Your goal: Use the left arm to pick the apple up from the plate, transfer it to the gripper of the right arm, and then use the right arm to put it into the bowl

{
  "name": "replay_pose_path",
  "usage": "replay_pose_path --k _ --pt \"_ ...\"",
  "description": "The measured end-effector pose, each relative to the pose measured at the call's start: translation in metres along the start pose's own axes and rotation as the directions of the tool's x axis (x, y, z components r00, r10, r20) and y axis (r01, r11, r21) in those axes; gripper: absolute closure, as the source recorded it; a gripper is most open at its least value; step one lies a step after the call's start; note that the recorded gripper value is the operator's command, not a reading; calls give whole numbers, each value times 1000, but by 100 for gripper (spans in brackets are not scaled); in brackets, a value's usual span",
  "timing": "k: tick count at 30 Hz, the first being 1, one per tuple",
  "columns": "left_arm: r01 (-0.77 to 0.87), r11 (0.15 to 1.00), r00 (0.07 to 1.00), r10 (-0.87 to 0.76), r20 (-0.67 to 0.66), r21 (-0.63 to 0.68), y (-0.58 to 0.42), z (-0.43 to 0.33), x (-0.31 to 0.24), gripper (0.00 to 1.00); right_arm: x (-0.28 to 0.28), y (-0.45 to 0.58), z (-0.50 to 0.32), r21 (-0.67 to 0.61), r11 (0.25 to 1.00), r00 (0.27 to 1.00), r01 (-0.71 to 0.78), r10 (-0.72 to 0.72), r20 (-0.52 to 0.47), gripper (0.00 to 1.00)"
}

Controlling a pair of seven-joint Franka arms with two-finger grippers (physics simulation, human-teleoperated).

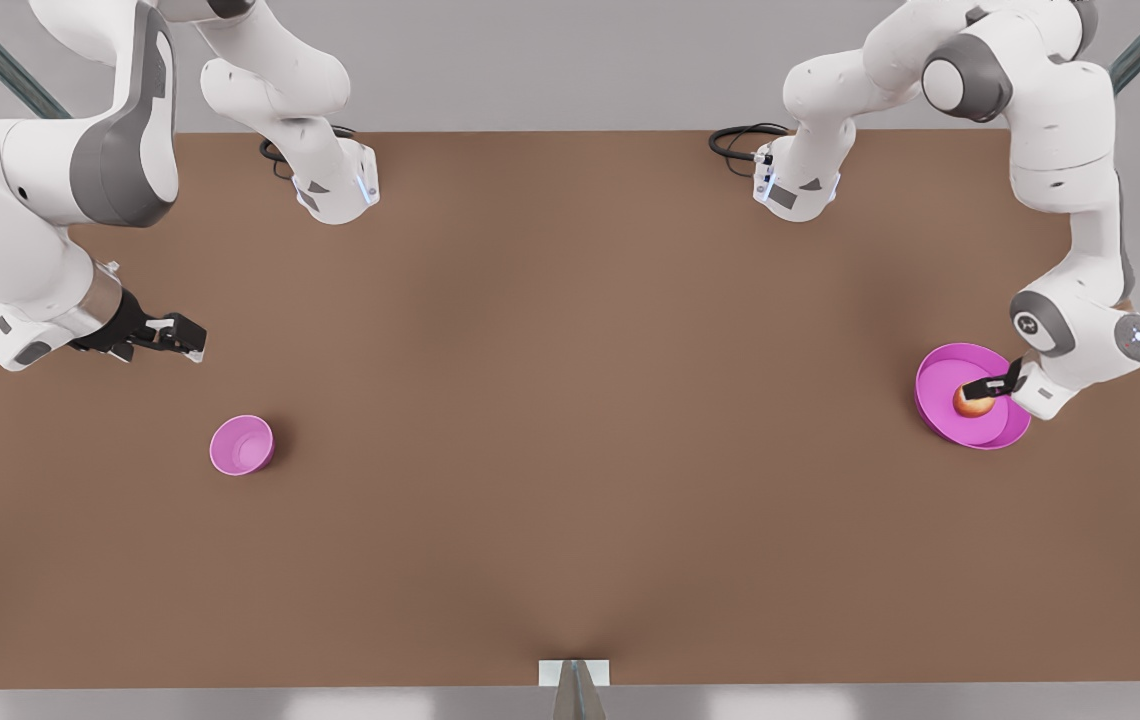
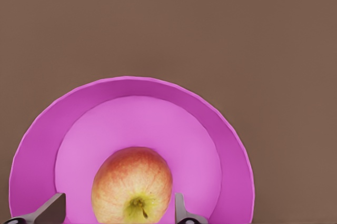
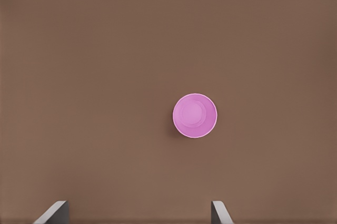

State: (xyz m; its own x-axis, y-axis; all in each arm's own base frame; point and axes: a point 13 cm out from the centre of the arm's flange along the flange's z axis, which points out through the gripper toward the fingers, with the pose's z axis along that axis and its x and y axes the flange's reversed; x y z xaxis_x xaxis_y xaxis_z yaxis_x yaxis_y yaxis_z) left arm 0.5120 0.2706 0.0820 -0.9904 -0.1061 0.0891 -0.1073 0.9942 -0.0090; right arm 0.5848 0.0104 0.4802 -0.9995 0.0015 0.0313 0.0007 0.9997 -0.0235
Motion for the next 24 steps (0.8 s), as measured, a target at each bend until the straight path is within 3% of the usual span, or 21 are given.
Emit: replay_pose_path --k 22,24 --pt "-236 972 972 236 6 23 -4 40 0 0 -1 -6 2 -1 1000 1000 7 -7 -3 0" --pt "-248 968 969 248 6 23 -4 40 1 20 -1 -6 2 -1 1000 1000 9 -9 -3 0"
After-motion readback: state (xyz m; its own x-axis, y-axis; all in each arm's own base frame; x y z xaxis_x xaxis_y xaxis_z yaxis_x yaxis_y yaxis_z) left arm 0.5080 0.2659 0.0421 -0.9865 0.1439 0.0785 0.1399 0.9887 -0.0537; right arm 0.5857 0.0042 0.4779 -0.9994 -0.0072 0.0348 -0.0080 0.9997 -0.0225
